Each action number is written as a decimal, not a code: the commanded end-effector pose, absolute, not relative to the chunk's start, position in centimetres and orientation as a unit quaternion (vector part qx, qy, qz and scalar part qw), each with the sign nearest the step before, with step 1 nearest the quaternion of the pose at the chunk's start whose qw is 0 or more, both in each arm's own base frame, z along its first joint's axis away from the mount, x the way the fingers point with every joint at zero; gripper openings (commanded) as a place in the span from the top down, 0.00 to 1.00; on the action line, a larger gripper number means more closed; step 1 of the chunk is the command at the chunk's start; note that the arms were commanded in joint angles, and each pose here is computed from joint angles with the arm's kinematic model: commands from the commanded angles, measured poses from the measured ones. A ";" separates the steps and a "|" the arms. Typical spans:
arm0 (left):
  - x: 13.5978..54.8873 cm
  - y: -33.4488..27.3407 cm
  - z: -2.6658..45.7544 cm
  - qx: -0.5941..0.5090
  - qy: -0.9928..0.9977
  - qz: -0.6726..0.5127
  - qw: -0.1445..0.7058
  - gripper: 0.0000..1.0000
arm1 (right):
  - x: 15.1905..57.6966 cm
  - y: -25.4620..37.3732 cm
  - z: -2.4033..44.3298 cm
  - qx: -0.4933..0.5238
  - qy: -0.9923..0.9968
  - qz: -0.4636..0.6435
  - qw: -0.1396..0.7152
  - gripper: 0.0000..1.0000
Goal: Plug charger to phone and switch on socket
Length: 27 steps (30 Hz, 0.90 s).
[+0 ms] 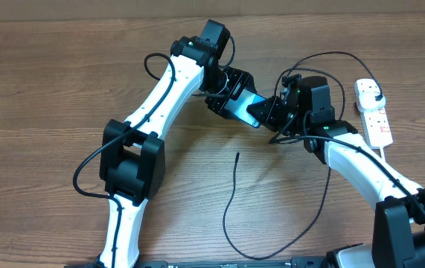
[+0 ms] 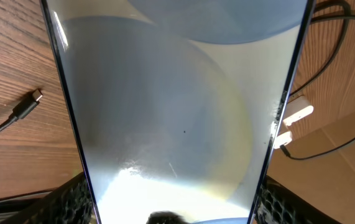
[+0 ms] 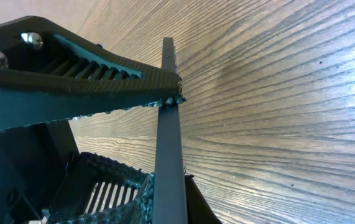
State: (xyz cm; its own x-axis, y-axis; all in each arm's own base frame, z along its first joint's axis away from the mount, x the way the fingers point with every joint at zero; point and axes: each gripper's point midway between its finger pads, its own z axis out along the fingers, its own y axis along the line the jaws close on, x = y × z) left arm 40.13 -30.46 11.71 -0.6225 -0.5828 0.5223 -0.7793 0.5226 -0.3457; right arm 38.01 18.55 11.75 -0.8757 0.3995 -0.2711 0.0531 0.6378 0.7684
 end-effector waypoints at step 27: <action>45.0 -18.4 24.8 0.373 -0.865 0.327 -0.075 0.00 | 40.5 21.0 21.9 0.481 0.601 0.633 -0.082 0.96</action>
State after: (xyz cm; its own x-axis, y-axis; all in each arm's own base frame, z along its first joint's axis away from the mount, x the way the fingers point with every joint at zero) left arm 44.64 -18.49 22.69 -0.7103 -0.6819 0.1746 -0.6320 0.5085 -0.5848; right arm 40.80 20.02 18.68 -0.5340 0.5948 0.6009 0.6448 -0.1732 0.7445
